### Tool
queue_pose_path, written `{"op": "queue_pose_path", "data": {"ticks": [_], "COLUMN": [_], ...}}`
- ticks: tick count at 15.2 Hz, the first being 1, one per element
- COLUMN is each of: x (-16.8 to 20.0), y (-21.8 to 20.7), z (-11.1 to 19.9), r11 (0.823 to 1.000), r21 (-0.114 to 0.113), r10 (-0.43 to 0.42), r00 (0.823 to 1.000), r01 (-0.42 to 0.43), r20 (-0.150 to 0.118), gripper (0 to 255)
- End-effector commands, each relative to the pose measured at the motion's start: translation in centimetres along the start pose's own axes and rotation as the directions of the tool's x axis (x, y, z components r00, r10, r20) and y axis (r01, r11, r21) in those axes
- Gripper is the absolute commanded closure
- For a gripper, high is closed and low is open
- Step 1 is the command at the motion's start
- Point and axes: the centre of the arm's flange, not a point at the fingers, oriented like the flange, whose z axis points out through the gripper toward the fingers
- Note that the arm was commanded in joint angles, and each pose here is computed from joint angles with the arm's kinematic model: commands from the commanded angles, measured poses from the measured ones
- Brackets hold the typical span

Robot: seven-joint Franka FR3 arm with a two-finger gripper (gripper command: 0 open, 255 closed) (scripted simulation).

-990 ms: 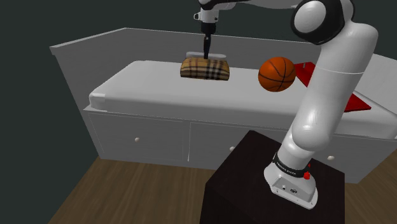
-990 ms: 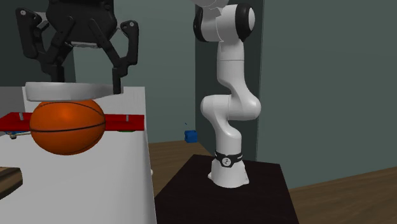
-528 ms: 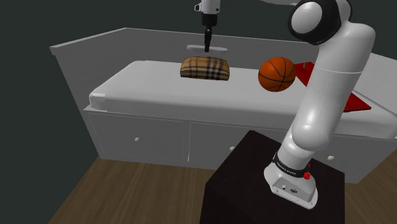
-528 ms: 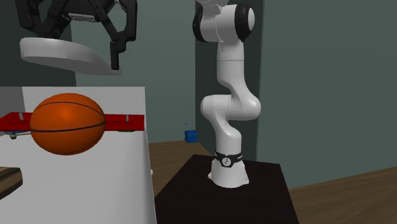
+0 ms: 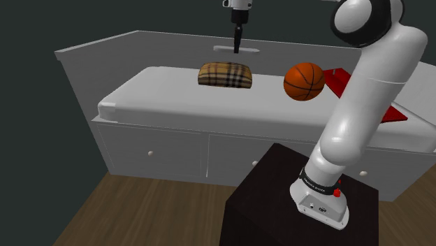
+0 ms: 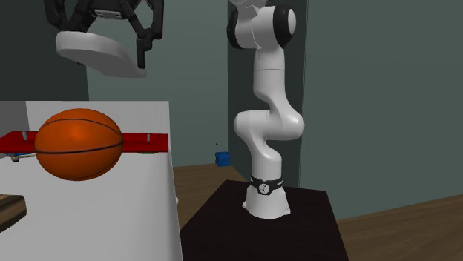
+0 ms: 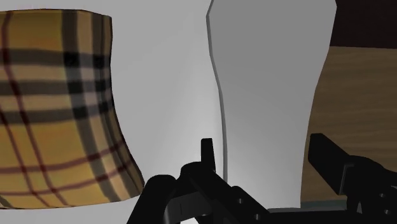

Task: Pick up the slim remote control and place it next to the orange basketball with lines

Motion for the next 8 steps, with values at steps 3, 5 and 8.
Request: {"op": "queue_pose_path", "data": {"ticks": [3, 5, 8], "x": [-5.0, -7.7, -11.6], "y": [-0.7, -1.0, -1.4], "z": [-0.2, -0.2, -0.2], "r11": [1.0, 1.0, 1.0], "r21": [0.0, 0.0, 0.0], "r10": [-0.001, -0.001, -0.001], "r00": [1.0, 1.0, 1.0], "r01": [0.001, 0.001, 0.001], "r20": [0.0, 0.0, 0.0], "gripper": [255, 255, 255]}}
